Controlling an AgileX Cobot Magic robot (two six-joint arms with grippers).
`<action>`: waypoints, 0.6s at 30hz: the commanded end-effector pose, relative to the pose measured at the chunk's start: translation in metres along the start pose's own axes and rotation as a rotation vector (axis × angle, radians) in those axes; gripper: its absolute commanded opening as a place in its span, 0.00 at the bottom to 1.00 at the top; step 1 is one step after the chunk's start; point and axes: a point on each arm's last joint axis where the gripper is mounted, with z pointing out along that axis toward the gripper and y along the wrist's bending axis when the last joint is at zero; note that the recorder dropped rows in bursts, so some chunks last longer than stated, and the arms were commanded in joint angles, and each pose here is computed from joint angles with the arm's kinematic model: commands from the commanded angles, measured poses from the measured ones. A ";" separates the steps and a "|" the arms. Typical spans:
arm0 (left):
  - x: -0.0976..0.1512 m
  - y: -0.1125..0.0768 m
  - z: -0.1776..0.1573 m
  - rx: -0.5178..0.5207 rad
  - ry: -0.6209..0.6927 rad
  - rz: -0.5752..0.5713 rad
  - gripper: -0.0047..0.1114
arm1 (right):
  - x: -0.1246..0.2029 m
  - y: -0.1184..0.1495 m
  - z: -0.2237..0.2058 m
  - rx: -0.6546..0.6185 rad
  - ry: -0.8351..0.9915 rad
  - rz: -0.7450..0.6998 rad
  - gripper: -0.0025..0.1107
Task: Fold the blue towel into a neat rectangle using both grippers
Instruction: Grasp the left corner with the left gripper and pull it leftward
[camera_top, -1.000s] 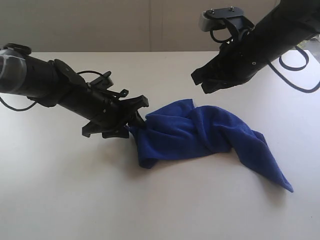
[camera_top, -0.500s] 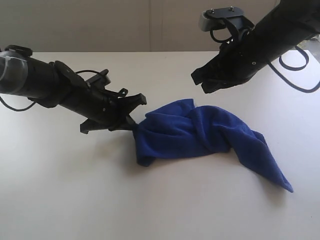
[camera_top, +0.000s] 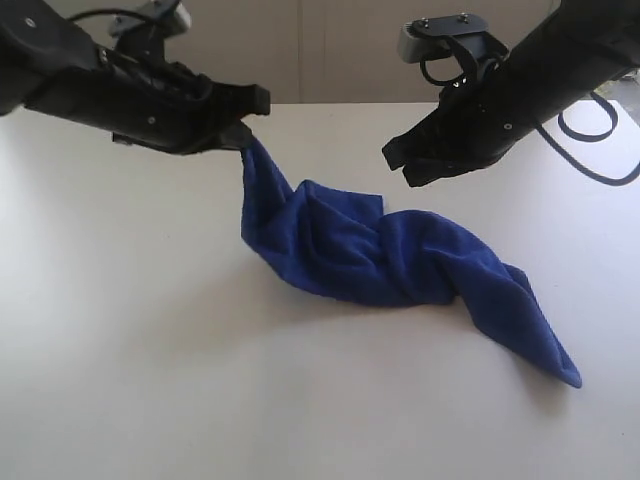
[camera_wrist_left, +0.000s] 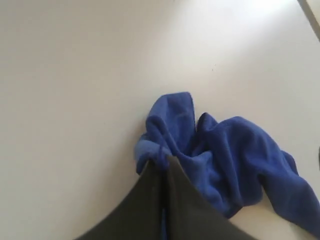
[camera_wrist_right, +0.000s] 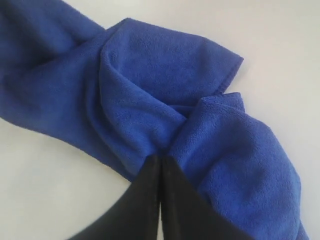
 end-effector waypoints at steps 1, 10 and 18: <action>-0.015 -0.002 -0.046 -0.018 -0.062 0.099 0.04 | 0.002 -0.003 0.000 0.004 0.005 0.007 0.02; 0.016 0.063 -0.059 -0.232 0.200 0.017 0.04 | 0.006 -0.001 0.000 -0.019 0.049 0.007 0.02; 0.055 0.105 -0.063 -0.553 0.348 0.014 0.04 | 0.010 -0.003 0.000 0.003 0.096 0.000 0.02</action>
